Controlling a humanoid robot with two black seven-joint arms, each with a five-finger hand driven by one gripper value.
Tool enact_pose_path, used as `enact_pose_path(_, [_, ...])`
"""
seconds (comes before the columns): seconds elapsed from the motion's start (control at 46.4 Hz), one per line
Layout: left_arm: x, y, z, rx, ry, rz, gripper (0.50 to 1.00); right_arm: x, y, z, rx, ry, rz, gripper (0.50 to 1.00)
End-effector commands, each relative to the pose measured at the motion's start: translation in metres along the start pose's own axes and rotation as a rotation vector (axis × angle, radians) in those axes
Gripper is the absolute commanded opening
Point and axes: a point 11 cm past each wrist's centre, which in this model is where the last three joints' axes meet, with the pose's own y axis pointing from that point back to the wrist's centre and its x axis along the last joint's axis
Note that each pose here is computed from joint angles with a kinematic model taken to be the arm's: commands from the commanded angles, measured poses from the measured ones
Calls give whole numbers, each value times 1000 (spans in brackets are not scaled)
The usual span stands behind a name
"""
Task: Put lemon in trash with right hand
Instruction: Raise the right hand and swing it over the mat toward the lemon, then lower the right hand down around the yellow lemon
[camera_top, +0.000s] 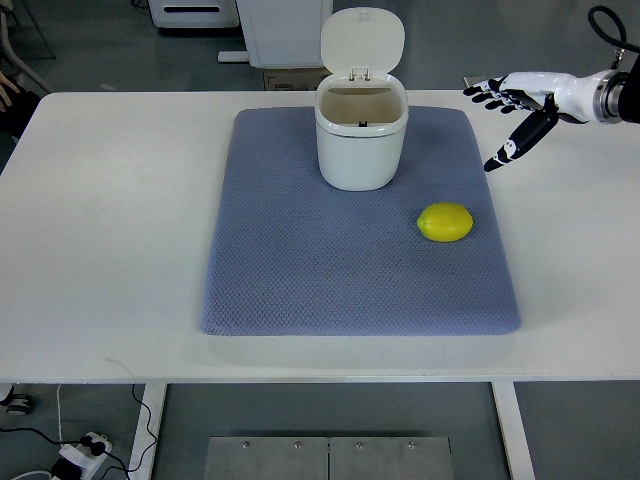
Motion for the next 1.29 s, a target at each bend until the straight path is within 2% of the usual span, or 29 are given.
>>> enact_pose_path(0.0, [0, 0, 0, 0, 0, 0, 1000, -4, -2, 4, 0, -9, -4, 1000])
enact_pose_path(0.151, [0, 0, 0, 0, 0, 0, 1000, -7, -2, 5, -1, -15, -28, 1000])
enact_pose_path(0.323, [0, 0, 0, 0, 0, 0, 1000, -14, -2, -1, 67, 21, -53, 1000])
enact_pose_path(0.495, [0, 0, 0, 0, 0, 0, 1000, -19, 1, 7, 17, 158, -99, 1000])
enact_pose_path(0.862, [0, 0, 0, 0, 0, 0, 1000, -45, -13, 8, -38, 290, -194, 1000])
enact_pose_path(1.271, [0, 0, 0, 0, 0, 0, 1000, -47, -14, -3, -63, 305, -227, 1000])
